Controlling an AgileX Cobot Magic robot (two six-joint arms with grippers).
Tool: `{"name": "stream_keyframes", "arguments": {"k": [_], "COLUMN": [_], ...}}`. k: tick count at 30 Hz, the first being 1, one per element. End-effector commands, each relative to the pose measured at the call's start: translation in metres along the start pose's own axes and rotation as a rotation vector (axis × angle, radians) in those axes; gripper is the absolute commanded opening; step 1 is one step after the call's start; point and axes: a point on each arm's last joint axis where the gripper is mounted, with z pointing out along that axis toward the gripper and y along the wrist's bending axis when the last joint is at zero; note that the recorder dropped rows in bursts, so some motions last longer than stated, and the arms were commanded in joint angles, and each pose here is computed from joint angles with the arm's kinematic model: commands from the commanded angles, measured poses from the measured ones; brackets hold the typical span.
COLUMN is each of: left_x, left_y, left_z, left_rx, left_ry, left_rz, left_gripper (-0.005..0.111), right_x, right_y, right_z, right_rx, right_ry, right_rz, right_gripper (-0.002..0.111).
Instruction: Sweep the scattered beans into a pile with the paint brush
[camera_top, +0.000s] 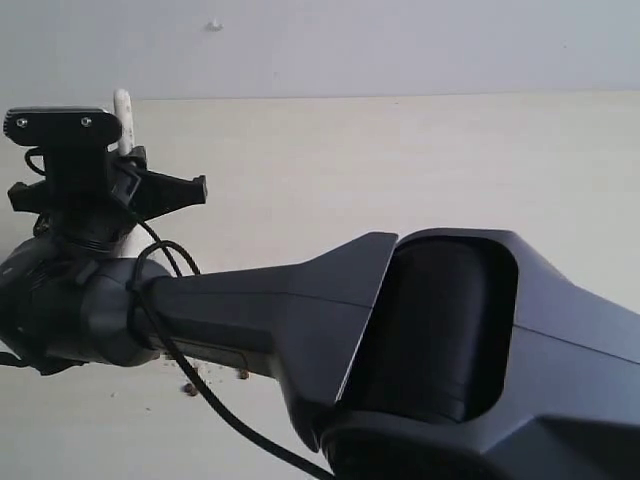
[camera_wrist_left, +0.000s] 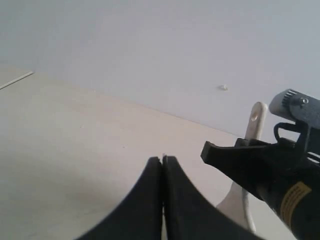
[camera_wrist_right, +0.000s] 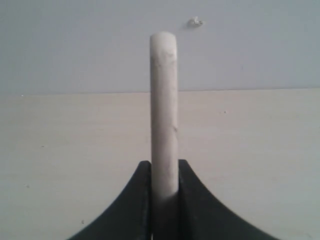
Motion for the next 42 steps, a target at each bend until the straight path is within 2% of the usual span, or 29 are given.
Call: {"name": "stream_keyframes", "arguments": {"k": [1, 4, 10, 19, 24, 31, 37, 40, 42], "left_x": [-0.001, -0.001, -0.001, -0.001, -0.001, -0.001, -0.001, -0.001, -0.001], "left_y": [0.000, 0.000, 0.000, 0.000, 0.000, 0.000, 0.000, 0.000, 0.000], "left_z": [-0.001, -0.001, -0.001, -0.001, -0.001, -0.001, -0.001, -0.001, -0.001], "left_rx": [0.006, 0.006, 0.006, 0.006, 0.006, 0.006, 0.006, 0.006, 0.006], "left_ry": [-0.008, -0.008, -0.008, -0.008, -0.008, -0.008, -0.008, -0.008, -0.008], "left_rz": [0.008, 0.008, 0.008, 0.008, 0.008, 0.008, 0.008, 0.008, 0.008], "left_gripper": [0.000, 0.000, 0.000, 0.000, 0.000, 0.000, 0.000, 0.000, 0.000], "right_x": [-0.006, -0.004, -0.005, -0.032, -0.022, -0.011, -0.005, -0.005, -0.006], "right_y": [-0.012, -0.012, -0.011, 0.011, 0.011, 0.025, 0.036, 0.035, 0.028], "right_z": [-0.003, -0.003, -0.006, -0.037, -0.042, -0.057, -0.065, -0.065, -0.062], "right_rx": [0.144, 0.151, 0.148, 0.018, 0.032, -0.048, -0.153, -0.136, -0.073], "right_ry": [-0.023, 0.003, 0.011, -0.172, -0.080, -0.006, 0.036, 0.033, 0.032], "right_rz": [-0.061, -0.131, -0.130, -0.006, 0.053, -0.148, -0.163, -0.187, -0.197], "right_gripper": [0.000, 0.000, 0.000, 0.000, 0.000, 0.000, 0.000, 0.000, 0.000]}}
